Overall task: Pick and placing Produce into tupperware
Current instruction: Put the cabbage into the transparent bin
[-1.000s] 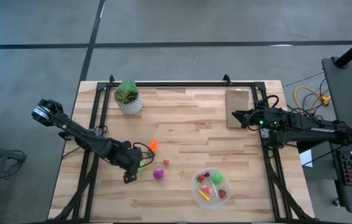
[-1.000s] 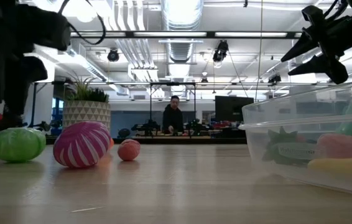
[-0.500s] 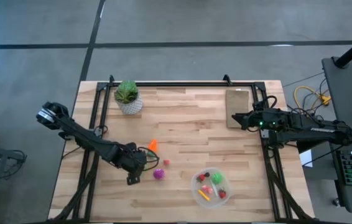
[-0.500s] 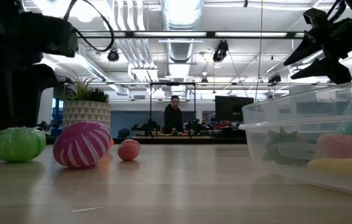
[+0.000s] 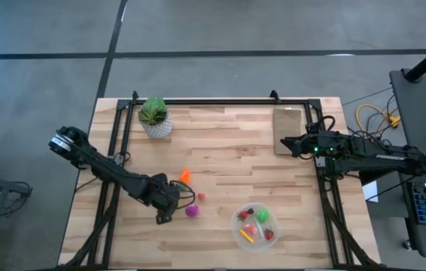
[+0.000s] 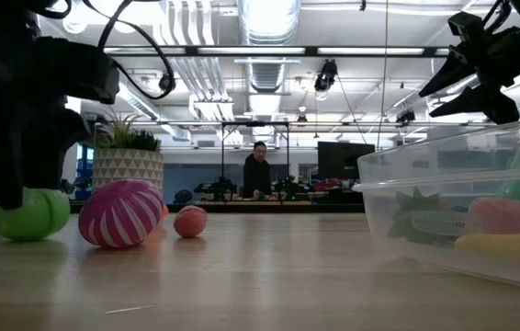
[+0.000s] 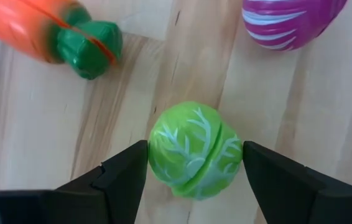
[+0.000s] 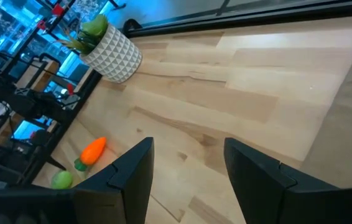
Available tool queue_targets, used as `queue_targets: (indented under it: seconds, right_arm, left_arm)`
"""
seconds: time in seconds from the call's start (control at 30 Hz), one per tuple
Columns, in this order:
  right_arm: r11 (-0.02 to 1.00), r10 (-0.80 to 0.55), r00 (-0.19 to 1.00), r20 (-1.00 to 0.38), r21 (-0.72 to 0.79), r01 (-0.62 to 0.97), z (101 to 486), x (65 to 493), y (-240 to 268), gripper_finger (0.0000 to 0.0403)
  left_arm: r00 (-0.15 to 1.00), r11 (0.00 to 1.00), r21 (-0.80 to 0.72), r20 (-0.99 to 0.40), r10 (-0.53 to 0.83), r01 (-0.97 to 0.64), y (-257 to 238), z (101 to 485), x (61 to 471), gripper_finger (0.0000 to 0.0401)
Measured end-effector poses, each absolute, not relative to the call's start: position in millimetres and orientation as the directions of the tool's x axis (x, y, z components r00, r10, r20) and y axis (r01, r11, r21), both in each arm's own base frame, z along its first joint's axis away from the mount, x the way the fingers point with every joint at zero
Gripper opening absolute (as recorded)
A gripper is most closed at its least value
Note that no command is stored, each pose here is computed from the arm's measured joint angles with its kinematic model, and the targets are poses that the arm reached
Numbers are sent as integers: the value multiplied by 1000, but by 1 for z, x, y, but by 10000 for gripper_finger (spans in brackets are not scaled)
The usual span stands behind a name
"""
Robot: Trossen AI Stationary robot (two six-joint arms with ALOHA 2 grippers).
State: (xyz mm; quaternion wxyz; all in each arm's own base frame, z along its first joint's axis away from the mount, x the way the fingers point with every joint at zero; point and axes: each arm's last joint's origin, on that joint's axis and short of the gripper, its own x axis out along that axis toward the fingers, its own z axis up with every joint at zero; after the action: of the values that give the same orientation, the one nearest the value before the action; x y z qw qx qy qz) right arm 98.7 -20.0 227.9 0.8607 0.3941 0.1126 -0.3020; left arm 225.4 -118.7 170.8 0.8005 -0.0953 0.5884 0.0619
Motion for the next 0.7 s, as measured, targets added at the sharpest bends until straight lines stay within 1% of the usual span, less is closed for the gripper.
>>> queue_targets:
  seconds: [0.23,0.43,0.7]
  right_arm:
    - [507,-431,792,-432,610,609,228,99,-20,187]
    - [491,-431,785,-446,614,618,227,98,-20,187]
    - [497,-431,780,-454,603,624,226,98,-20,187]
  left_arm:
    - [294,987,-53,-956,-5,-155,-120,165,228,245]
    - [295,987,-52,-956,-5,-151,-120,165,229,245]
    - [297,991,-48,-955,-7,-129,-120,165,228,244]
